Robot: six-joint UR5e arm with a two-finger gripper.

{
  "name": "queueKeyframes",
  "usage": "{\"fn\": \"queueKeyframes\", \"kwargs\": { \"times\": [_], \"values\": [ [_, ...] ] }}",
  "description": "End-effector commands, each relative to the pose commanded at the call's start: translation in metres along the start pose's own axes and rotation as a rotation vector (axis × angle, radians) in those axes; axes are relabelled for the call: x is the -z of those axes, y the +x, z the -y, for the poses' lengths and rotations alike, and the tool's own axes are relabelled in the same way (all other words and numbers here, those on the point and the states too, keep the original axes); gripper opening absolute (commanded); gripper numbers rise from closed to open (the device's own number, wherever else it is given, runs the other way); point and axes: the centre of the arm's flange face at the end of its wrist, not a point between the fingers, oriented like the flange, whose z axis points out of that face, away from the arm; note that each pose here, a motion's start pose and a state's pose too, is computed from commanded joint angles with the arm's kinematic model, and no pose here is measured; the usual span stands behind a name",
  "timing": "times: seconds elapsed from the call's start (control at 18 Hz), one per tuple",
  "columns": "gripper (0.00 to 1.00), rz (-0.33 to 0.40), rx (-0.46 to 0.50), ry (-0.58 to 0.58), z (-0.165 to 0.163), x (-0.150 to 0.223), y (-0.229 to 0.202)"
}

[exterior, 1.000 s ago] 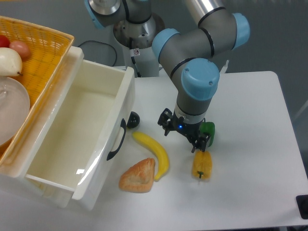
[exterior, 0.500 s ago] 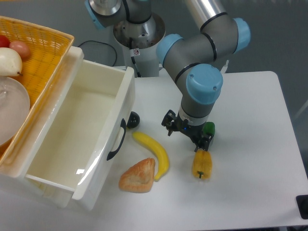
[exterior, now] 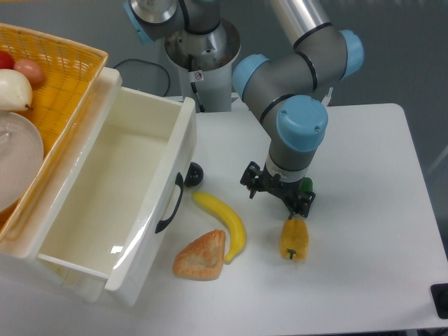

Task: Pick up the yellow pepper
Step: 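Move the open gripper over the yellow bell pepper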

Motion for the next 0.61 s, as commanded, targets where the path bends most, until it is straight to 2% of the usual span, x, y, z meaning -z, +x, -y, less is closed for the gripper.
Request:
{"fn": "queueKeyframes", "kwargs": {
  "times": [0.28, 0.44, 0.61],
  "values": [
    [1.0, -0.023, 0.036, -0.013, 0.001, -0.026, -0.013],
    [1.0, -0.01, 0.038, -0.005, 0.004, -0.034, -0.025],
    [1.0, -0.002, 0.075, 0.002, -0.01, -0.033, -0.04]
  ]
}}
